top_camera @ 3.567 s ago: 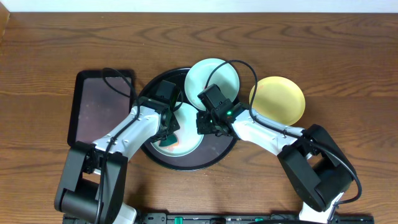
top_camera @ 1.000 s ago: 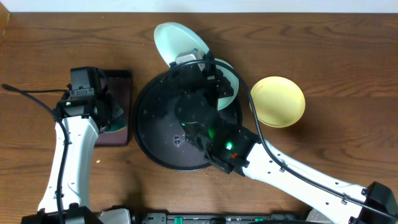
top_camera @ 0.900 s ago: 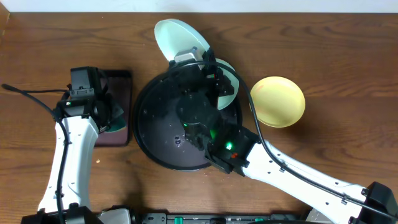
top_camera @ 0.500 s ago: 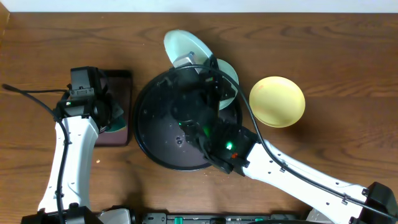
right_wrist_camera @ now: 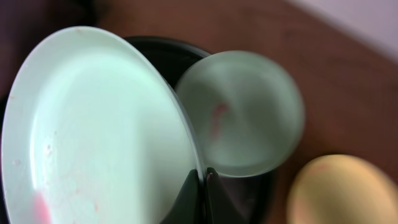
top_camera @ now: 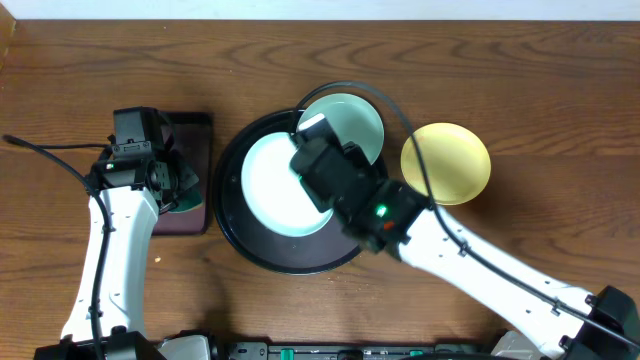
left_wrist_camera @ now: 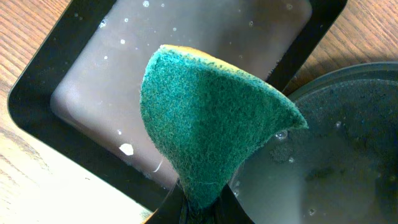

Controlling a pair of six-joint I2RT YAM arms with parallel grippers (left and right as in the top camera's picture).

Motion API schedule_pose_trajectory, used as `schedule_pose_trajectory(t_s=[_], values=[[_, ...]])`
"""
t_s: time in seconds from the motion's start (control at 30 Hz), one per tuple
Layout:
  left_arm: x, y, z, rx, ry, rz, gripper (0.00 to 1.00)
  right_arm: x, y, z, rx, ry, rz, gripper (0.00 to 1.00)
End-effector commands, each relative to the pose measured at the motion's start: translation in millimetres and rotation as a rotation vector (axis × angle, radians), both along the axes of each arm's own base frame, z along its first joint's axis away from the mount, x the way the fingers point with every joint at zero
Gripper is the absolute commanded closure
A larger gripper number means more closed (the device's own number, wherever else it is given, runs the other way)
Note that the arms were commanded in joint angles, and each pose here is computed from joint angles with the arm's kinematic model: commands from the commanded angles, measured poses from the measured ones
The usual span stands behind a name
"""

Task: Clean dirty plates on tray and stack at the side
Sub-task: 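Lift the pale green plate off the round tray with the right gripper, then place the pale green plate onto the yellow plate, release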

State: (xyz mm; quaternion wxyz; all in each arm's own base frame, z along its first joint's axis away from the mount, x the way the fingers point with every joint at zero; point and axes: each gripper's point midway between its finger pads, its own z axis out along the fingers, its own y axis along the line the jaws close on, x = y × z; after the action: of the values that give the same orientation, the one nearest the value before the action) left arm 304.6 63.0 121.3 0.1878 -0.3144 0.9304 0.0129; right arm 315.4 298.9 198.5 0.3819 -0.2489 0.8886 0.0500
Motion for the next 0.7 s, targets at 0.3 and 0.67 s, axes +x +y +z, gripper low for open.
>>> schedule_pose_trajectory(t_s=[0.3,0.67], values=[[-6,2,-3,0.014,0.026,-0.011,0.93,60,-98,11,0.487,0.343,-0.22,0.99],[-5,2,-3,0.014,0.026,-0.011,0.93,66,-302,-39,0.266,0.384,-0.816,0.99]])
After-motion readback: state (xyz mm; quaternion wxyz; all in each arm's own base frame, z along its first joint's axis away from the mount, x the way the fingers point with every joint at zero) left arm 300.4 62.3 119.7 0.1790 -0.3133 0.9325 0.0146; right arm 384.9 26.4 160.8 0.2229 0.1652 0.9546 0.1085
